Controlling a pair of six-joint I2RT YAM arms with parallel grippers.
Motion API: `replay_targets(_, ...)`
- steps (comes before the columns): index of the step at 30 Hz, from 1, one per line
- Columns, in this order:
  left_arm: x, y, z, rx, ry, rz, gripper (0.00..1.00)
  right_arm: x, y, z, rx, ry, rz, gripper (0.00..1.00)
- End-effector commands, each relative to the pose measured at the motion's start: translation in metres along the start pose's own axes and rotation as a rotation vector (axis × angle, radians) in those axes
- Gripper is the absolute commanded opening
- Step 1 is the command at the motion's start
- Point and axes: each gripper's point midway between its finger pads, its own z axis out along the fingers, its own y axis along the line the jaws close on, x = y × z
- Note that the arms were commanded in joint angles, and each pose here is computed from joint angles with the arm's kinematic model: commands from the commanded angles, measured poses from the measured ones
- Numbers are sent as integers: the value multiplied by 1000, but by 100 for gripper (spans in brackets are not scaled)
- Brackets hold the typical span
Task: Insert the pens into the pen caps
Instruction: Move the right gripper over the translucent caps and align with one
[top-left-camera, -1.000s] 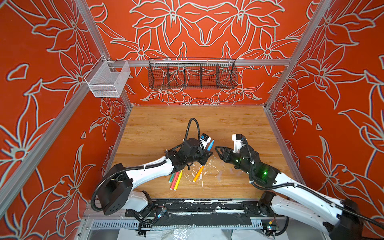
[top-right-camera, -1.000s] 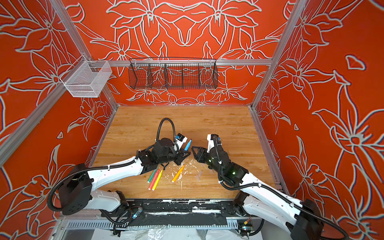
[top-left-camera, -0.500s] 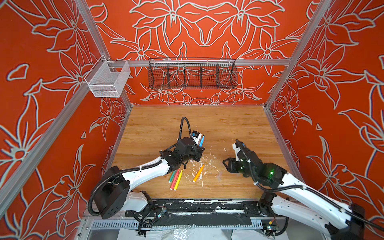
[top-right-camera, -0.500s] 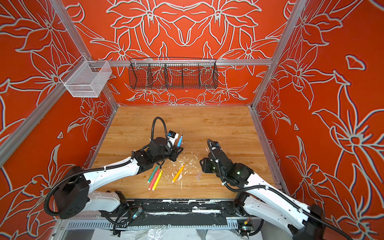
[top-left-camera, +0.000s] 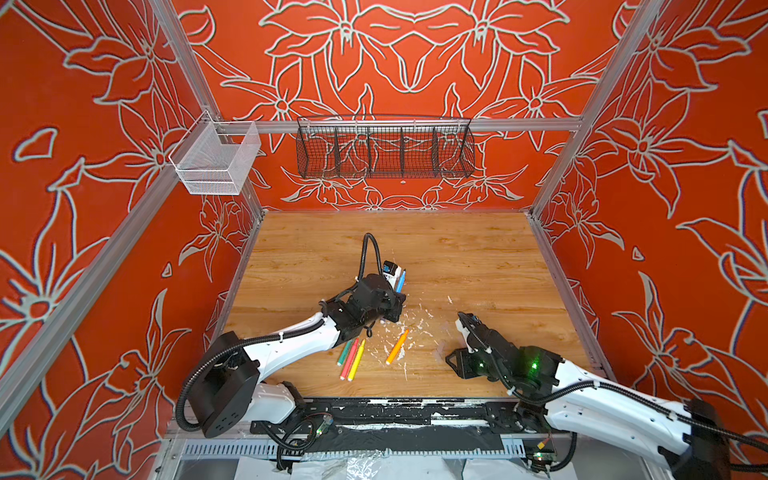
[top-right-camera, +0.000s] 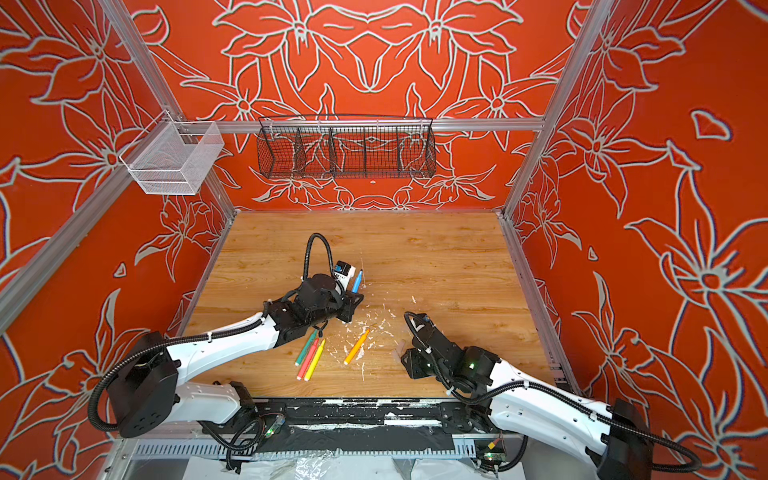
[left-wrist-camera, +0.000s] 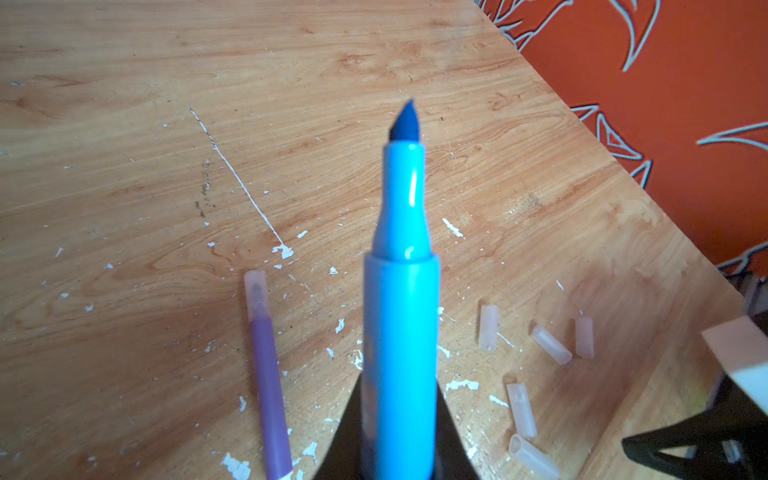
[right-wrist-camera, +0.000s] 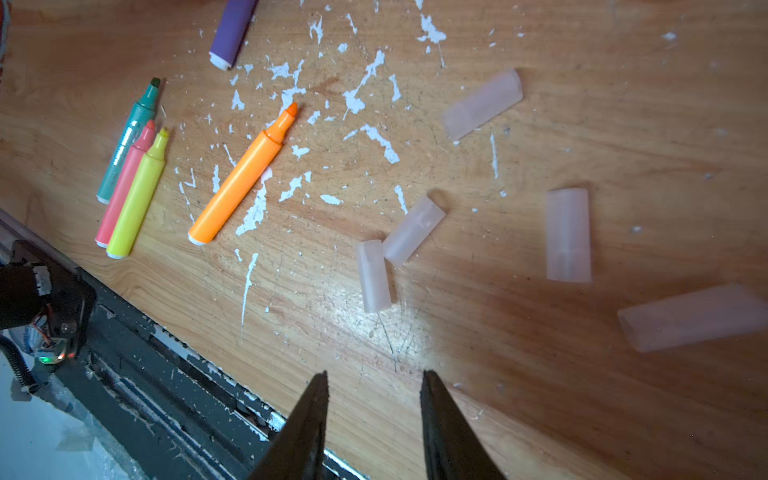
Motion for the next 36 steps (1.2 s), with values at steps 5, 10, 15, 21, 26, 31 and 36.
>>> replay_targets(5, -9, -4, -7, 13, -27, 23, 0, 16, -9, 14, 7, 13, 30, 34)
replay_targets(10, -9, -8, -7, 39, -29, 15, 0, 17, -23, 19, 88, 15, 37, 28)
replay_targets(15, -11, -9, -10, 43, -41, 13, 0, 19, -33, 27, 146, 19, 38, 22)
replay_targets(21, -12, -9, -15, 49, -58, 7, 0, 11, -31, 34, 204, 39, -13, 20)
replay_targets(26, -14, -8, -17, 43, -64, 14, 0, 3, -31, 39, 261, 49, -57, 19)
replay_targets(31, -13, -7, -16, 37, -63, 15, 0, 4, -23, 43, 240, 76, -73, 16)
replay_targets(36, -13, -9, -15, 44, -59, 14, 0, 7, -10, 48, 173, 89, -77, 16)
